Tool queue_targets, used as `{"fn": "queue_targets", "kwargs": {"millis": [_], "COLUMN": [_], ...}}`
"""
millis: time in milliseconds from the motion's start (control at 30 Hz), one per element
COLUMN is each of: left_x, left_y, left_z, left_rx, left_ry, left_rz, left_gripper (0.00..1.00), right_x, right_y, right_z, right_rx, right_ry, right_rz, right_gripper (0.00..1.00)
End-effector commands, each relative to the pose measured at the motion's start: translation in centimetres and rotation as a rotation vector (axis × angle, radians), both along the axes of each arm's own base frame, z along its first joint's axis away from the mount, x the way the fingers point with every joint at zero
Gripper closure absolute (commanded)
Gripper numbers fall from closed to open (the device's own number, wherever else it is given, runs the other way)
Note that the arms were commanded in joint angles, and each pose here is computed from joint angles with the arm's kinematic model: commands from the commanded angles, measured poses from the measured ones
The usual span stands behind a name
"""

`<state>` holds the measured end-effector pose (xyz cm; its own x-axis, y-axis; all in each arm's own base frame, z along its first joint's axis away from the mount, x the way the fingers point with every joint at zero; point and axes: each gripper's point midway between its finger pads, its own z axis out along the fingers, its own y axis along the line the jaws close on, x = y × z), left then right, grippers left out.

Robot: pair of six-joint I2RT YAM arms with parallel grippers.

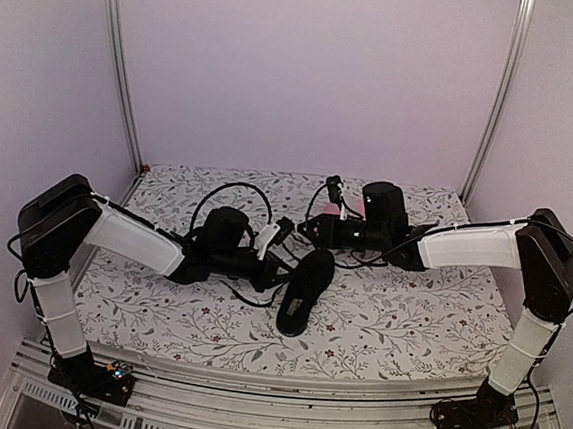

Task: Tie the shoes

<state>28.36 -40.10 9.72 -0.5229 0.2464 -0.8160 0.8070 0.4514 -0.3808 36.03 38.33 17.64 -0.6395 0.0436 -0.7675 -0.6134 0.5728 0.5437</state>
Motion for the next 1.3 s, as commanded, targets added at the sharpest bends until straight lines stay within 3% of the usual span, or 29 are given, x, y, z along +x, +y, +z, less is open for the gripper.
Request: {"fn": "queue_targets", "kwargs": {"millis": [0,200,467,867,1267], "left_x": [-0.1,0.0,-0.1,-0.5,-0.7], "left_y": [-0.4,-0.7,-1.2,-1.2,-1.4], "left_z": [1.5,1.6,1.5,1.6,1.8], "left_rx": [-0.056,-0.088,-0.120,-0.118,-0.120], "left_ry": [-0.019,0.003,0.022,0.021,0.016], "left_rz": [0.022,0.031,0.014,-0.004,-0.022], "left_gripper": [1.00,1.00,1.00,1.00,1.00], "right_x": [-0.5,-2.2,-7.7,-6.4,-7.6], "right_y": [0.2,-2.1,-0.6,0.4,0.8], "right_z": [1.3,1.7,-1.6,-4.3,-5.0], "right_rx": [0.034,-0.005,0.041,0.065,0.098], "right_ry": [-0.027,-0.118,-0.068,-0.041,-0.030], "right_rz": [0.025,0.053,0.383,0.495,0.614], "right_gripper": [0.56,0.45,0.53,0.62,0.79]}}
